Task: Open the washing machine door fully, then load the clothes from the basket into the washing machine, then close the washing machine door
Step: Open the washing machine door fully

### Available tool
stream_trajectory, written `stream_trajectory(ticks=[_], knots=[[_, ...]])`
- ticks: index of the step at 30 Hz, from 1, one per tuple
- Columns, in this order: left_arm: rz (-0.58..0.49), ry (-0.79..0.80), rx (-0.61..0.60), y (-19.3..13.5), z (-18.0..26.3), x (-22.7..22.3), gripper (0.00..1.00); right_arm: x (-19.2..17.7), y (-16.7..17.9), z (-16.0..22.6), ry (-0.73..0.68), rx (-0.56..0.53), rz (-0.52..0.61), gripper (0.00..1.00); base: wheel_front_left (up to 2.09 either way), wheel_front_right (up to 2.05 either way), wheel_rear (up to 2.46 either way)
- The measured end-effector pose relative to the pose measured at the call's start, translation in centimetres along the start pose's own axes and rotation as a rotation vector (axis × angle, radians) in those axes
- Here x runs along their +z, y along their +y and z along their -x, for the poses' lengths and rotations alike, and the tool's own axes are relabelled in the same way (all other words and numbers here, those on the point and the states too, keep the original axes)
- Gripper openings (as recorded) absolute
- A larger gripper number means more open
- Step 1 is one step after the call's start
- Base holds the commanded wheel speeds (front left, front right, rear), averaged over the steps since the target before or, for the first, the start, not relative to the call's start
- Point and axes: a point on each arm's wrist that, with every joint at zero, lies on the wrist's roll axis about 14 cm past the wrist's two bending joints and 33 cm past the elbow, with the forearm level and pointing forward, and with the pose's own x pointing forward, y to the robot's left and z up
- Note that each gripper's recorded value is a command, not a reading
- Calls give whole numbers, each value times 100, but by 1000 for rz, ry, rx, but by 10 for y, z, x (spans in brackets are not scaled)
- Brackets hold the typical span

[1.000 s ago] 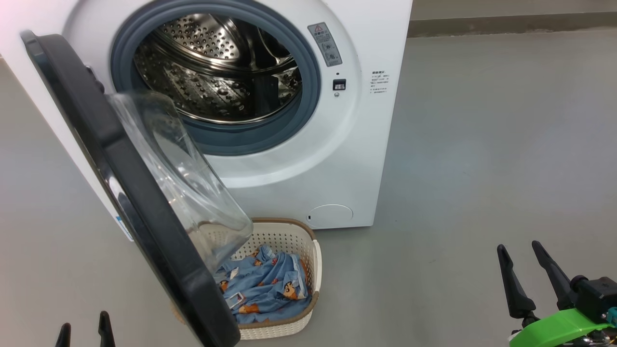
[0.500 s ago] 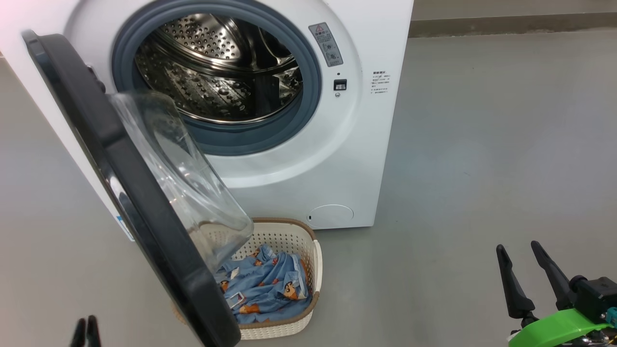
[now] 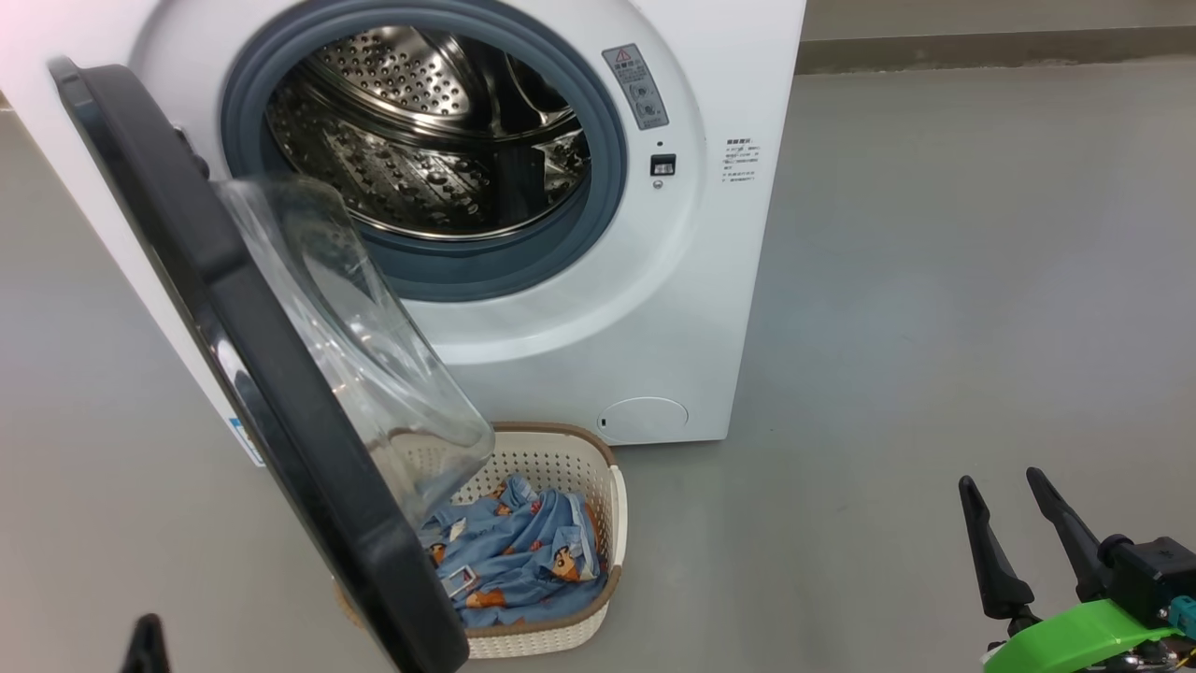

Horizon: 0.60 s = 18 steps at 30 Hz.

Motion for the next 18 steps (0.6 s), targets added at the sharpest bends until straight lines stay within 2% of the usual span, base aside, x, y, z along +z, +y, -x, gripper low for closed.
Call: stream_trajectory(ticks=[5, 9, 13, 18], knots=[[-1, -65, 62, 20, 0, 21, 0, 0, 2, -1, 1, 6, 5, 100, 0, 0, 0], [-9, -175, 86, 28, -2, 55, 0, 0, 4, -2, 0, 12, 5, 100, 0, 0, 0], [-19, -352, 53, 15, -3, 112, 0, 0, 7, -4, -1, 20, 3, 100, 0, 0, 0], [-24, -561, -53, -22, 10, 176, 0, 0, 12, -7, -1, 34, 2, 100, 0, 0, 0]])
